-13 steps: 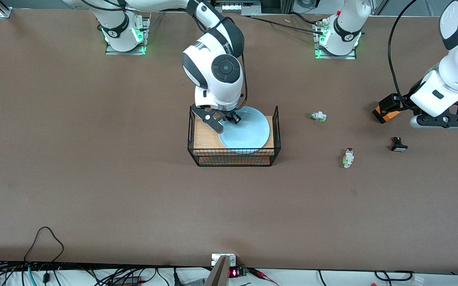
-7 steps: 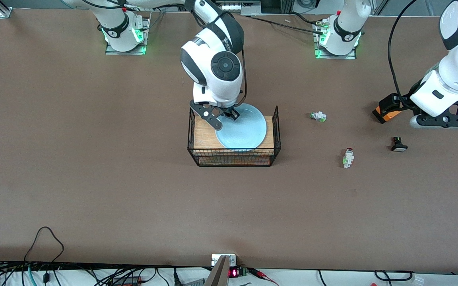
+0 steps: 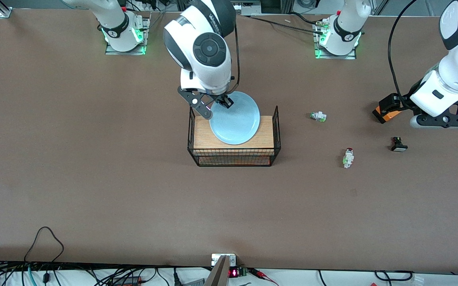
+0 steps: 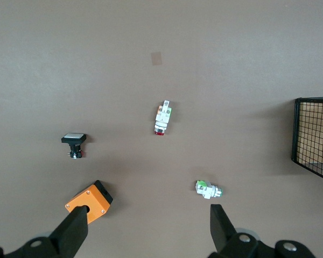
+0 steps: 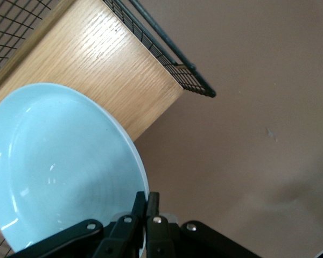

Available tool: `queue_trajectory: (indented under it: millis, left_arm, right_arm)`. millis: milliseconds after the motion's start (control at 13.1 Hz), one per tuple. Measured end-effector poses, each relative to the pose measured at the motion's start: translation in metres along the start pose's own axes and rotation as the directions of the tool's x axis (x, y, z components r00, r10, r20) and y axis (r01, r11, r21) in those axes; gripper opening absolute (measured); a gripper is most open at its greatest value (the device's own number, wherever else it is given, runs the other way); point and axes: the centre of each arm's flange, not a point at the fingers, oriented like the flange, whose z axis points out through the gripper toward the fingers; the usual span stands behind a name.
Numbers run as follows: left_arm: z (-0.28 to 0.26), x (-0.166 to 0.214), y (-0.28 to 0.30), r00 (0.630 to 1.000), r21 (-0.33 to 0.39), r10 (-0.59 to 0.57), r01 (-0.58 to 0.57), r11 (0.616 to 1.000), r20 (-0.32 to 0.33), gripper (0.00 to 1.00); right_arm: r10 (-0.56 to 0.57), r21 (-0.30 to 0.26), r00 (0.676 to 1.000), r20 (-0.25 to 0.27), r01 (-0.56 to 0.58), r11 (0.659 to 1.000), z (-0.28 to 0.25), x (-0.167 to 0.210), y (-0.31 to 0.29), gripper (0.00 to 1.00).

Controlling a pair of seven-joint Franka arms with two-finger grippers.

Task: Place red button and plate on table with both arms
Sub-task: 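Lift the blue plate off the basket with the right gripper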

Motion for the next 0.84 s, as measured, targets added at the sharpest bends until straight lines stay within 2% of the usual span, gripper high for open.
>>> queue_trajectory:
  millis: [228, 381, 685, 838]
  left_arm:
    - [0.000, 0.000, 0.000, 1.000, 0.000, 0.000, 0.000, 1.000, 0.000, 1.00]
    - [0.000, 0.000, 0.000, 1.000, 0.000, 0.000, 0.000, 1.000, 0.000, 1.00]
    - [0.000, 0.000, 0.000, 1.000, 0.000, 0.000, 0.000, 1.000, 0.000, 1.00]
    - [0.000, 0.000, 0.000, 1.000, 0.000, 0.000, 0.000, 1.000, 0.000, 1.00]
  right_arm:
    - [0.067, 0.054, 0.994, 0.092, -0.072, 0.996, -0.041, 0.015, 0.013, 0.04]
    - [0.081, 0.059, 0.990, 0.113, -0.088, 0.994, -0.064, 0.015, 0.026, 0.04]
    - [0.035, -0.043, 0.993, 0.112, -0.030, 0.999, -0.088, 0.010, 0.061, 0.04]
    - [-0.020, -0.075, 0.997, 0.079, 0.026, 0.997, -0.095, 0.017, 0.074, 0.04]
